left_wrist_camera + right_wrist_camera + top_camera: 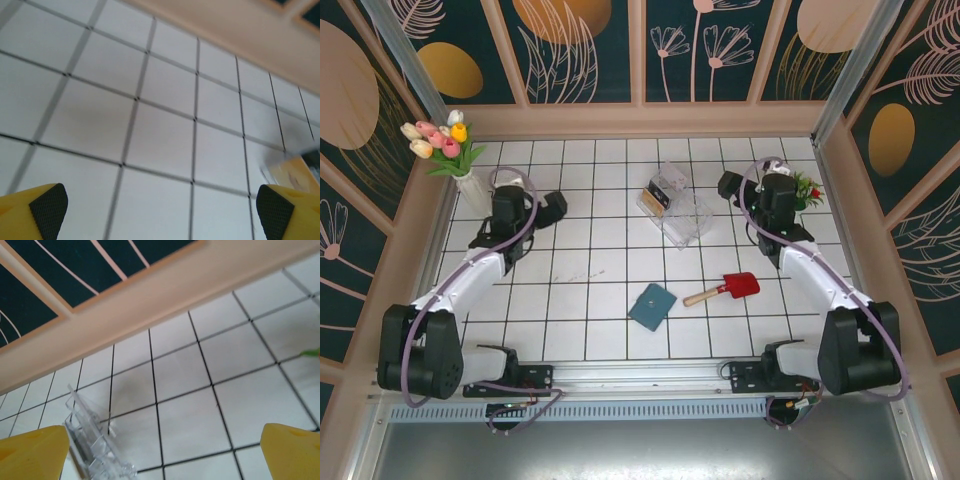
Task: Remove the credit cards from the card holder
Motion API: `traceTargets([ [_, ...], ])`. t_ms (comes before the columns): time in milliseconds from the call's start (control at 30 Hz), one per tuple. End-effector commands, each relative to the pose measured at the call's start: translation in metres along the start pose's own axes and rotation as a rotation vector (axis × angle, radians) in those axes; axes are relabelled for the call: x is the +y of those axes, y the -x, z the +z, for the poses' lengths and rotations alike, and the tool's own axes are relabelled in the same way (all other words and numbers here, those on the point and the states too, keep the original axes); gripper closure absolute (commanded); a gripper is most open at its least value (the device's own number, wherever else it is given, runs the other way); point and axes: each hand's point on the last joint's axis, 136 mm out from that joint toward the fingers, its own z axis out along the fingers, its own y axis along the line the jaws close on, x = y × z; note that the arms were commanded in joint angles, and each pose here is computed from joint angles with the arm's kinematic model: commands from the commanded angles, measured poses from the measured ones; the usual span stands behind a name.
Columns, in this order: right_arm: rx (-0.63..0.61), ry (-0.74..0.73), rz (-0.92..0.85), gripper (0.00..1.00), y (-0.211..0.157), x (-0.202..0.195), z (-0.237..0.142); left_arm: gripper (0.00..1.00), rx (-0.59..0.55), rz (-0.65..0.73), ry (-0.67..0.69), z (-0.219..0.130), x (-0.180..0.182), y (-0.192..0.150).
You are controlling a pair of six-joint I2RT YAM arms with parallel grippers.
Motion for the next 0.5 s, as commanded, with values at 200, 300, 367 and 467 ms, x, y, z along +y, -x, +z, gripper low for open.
traceTargets([
  [200, 0.132, -0.026, 0.107, 0.01, -0.022, 0.001, 0.007, 0.02, 0.320, 0.097, -0.113, 0.006, -0.091, -0.110],
  [300, 0.149, -0.046, 0.113, 0.01, -0.025, -0.002, 0.011, 0.02, 0.405, 0.202, -0.176, 0.002, -0.134, -0.146],
  [367, 0.141, -0.058, 0.119, 0.01, -0.025, -0.005, 0.010, 0.01, 0.466, 0.298, -0.178, -0.001, -0.150, -0.176],
  [467, 0.120, -0.063, 0.118, 0.01, -0.022, -0.007, 0.007, 0.02, 0.538, 0.446, -0.165, -0.007, -0.172, -0.207],
])
